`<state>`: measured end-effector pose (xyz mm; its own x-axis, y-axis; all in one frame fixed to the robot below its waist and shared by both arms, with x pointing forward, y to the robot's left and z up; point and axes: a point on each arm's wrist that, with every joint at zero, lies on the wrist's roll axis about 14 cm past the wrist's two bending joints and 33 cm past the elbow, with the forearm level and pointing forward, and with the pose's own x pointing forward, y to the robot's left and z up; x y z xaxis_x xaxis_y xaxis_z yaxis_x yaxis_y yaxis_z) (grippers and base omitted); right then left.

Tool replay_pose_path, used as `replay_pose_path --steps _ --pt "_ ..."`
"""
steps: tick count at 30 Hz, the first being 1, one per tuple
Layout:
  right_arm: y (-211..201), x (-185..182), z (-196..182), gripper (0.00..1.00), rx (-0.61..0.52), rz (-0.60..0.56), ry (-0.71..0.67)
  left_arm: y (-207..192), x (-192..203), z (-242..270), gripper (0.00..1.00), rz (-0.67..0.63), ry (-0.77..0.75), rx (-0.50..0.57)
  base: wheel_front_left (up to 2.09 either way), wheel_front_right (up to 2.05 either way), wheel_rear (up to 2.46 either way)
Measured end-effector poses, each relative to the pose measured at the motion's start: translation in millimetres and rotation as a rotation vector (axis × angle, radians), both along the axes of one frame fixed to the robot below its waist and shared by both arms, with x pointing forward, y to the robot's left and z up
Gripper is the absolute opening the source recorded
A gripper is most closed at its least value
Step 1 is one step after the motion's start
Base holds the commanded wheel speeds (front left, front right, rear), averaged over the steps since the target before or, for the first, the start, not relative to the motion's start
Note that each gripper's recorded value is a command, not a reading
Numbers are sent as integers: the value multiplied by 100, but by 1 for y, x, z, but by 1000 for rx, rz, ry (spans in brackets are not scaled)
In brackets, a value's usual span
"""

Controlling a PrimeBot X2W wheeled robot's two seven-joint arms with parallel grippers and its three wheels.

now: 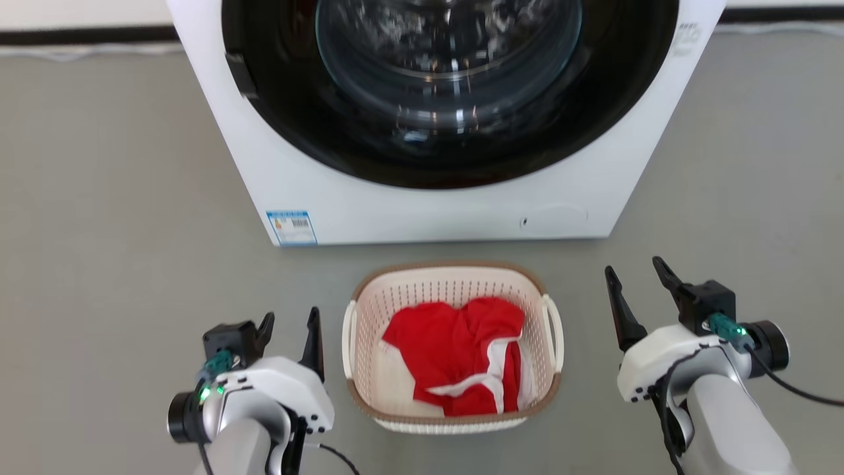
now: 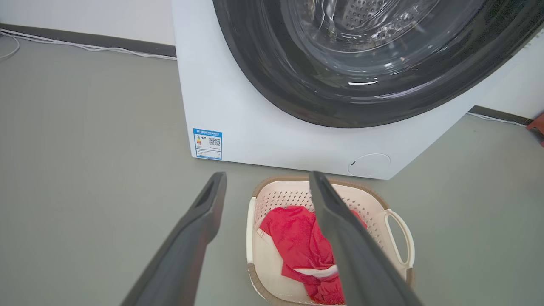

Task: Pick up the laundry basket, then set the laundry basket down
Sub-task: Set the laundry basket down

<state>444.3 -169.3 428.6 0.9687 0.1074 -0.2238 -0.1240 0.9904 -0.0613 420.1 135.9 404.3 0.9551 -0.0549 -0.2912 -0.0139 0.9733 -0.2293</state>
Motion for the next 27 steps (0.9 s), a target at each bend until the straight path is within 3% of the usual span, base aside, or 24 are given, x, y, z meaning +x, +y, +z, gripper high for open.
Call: replay_pose_path --steps 16,27 --pt "-8 -33 44 100 16 -29 -145 39 -36 29 100 130 -100 -33 0 0 0" --pt "-19 -52 45 100 17 -62 -158 57 -48 38 100 190 -138 -44 0 0 0"
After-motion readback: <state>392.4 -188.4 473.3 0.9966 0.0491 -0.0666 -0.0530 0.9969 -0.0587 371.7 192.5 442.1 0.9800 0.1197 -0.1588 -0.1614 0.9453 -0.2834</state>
